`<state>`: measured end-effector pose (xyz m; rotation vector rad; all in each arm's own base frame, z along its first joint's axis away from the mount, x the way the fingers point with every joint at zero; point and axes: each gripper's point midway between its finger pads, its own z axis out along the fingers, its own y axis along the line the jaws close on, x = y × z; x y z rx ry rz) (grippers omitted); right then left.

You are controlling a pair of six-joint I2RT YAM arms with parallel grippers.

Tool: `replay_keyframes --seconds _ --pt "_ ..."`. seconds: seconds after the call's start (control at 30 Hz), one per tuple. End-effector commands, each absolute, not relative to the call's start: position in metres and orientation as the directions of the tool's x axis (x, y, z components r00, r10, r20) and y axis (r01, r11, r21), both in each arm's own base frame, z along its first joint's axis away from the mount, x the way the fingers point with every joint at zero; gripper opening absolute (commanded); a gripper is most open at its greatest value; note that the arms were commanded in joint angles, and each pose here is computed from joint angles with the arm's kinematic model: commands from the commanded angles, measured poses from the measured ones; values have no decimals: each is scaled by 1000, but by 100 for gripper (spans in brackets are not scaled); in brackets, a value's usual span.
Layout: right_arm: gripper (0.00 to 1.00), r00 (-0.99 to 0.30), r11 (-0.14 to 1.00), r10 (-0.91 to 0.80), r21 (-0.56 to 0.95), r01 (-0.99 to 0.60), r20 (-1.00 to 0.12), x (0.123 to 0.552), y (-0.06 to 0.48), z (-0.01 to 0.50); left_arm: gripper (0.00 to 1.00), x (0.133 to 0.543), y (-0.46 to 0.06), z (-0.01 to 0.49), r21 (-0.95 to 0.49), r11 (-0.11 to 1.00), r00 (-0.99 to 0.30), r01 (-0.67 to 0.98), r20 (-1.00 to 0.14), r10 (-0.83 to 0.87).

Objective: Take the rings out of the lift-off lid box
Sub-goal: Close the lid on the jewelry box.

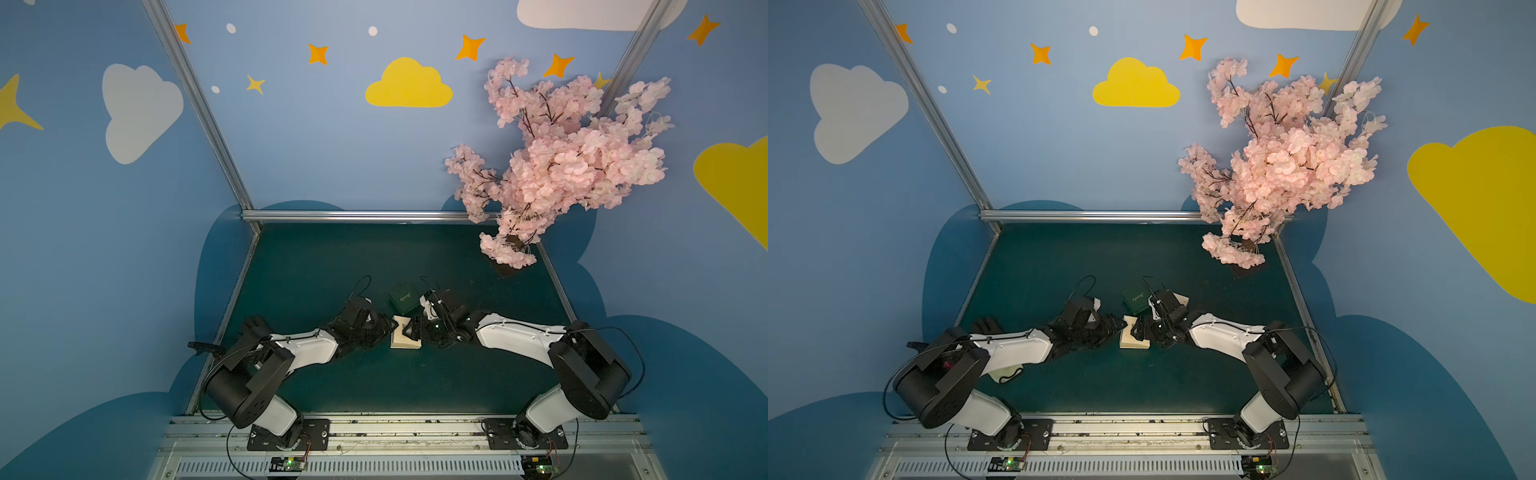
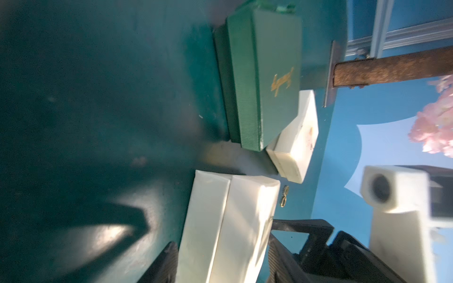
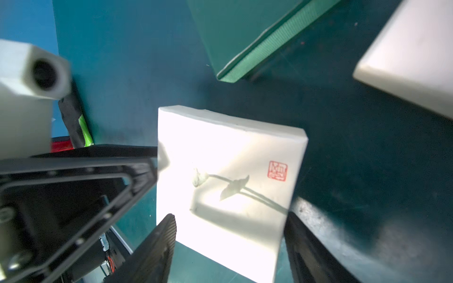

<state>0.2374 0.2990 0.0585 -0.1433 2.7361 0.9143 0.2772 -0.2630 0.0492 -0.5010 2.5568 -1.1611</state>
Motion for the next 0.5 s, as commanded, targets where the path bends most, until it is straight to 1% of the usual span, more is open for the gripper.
replay_keyframes --seconds 0.0,0.47 --pt "70 -956 775 -19 599 -199 -292 243 308 69 59 276 -270 44 -768 614 -915 -183 -96 -392" --pt "67 -955 751 -26 625 -214 -296 243 315 73 55 277 -274 41 -771 611 -918 -179 -92 -385"
